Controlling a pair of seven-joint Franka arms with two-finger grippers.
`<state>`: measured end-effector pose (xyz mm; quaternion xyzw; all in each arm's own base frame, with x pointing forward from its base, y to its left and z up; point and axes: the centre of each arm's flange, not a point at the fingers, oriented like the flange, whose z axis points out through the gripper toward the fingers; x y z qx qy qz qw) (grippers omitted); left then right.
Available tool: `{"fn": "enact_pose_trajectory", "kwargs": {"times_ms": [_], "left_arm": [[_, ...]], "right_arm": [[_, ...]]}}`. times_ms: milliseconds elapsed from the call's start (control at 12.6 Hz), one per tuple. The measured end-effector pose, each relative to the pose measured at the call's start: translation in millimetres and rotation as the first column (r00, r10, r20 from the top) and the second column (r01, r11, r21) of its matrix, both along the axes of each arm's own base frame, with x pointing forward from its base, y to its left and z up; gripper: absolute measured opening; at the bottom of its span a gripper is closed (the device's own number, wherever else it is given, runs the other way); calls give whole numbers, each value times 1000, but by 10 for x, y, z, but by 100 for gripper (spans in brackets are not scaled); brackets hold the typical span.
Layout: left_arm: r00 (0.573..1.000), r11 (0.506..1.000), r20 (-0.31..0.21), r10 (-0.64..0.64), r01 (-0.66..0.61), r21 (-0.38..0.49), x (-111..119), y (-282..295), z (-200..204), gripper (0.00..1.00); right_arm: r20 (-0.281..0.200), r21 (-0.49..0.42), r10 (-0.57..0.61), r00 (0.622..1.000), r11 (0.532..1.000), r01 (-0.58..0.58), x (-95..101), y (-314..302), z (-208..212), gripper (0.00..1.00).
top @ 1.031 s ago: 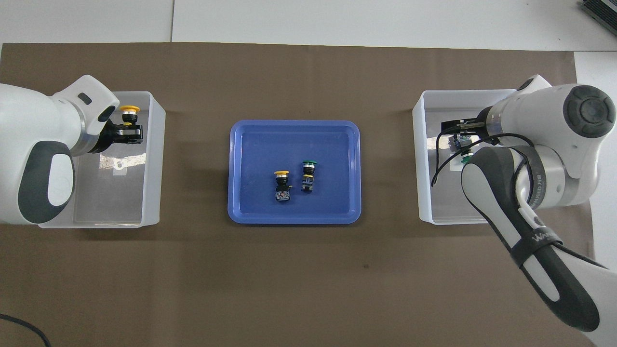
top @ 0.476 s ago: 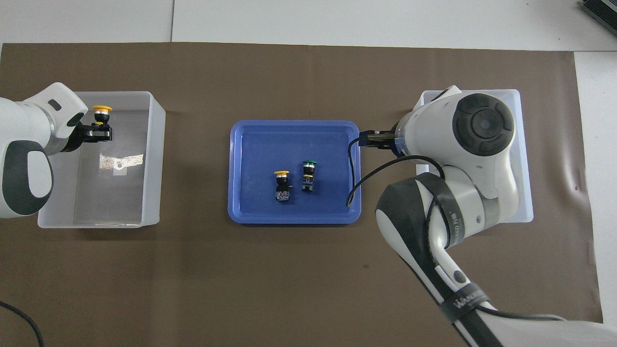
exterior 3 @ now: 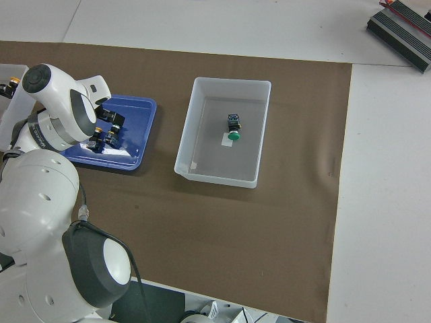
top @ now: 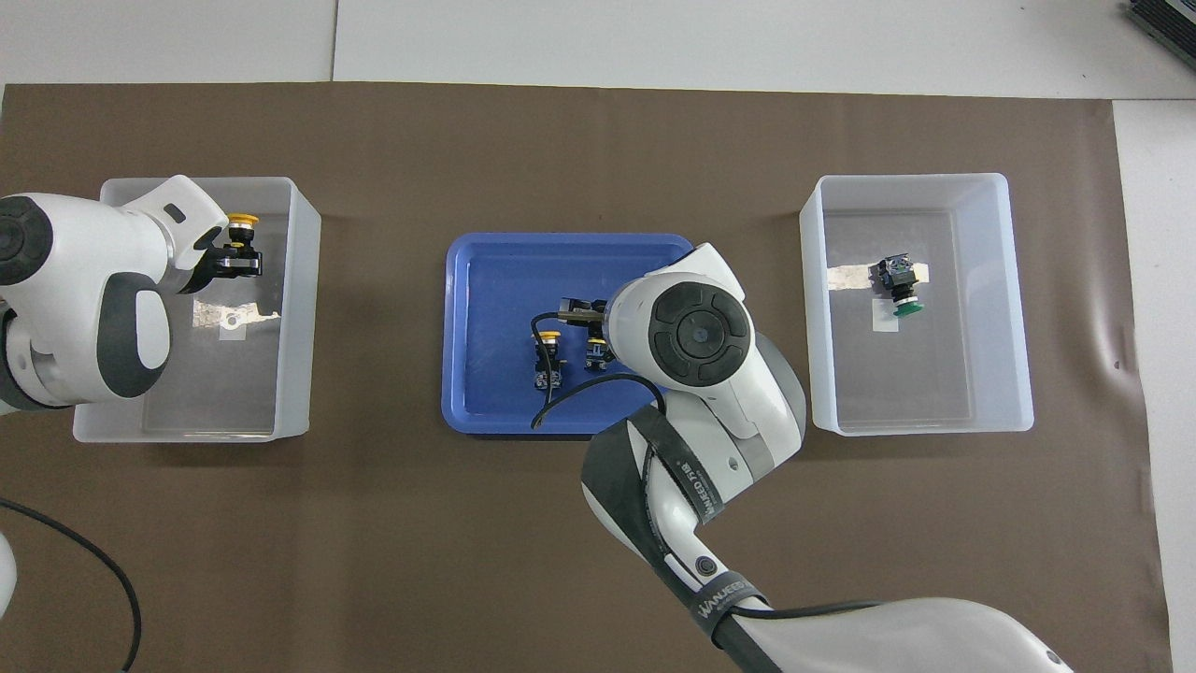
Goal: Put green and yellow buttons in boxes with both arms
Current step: 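Grasp another green button with the right gripper while the left gripper releases, then carry the green button with the right gripper while the left gripper grasps yellow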
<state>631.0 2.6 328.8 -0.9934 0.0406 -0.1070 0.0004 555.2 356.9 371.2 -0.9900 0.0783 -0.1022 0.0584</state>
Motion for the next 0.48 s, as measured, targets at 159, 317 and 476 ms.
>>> {"fn": "enact_pose_trajectory", "kwargs": {"times_ms": [159,317,476], "left_arm": [[1000,1000,4,5,-5,1,13,28,-42,33],[1000,1000,3,9,-9,2,19,54,-92,33],[1000,1000,13,7,-7,3,32,51,-108,50]], "right_arm": [[6,-15,14,1000,1000,-14,-32,128,-238,100],[10,-52,34,999,998,-34,-30,149,-424,100],[14,-68,46,999,997,-45,-18,144,-517,100]]}}
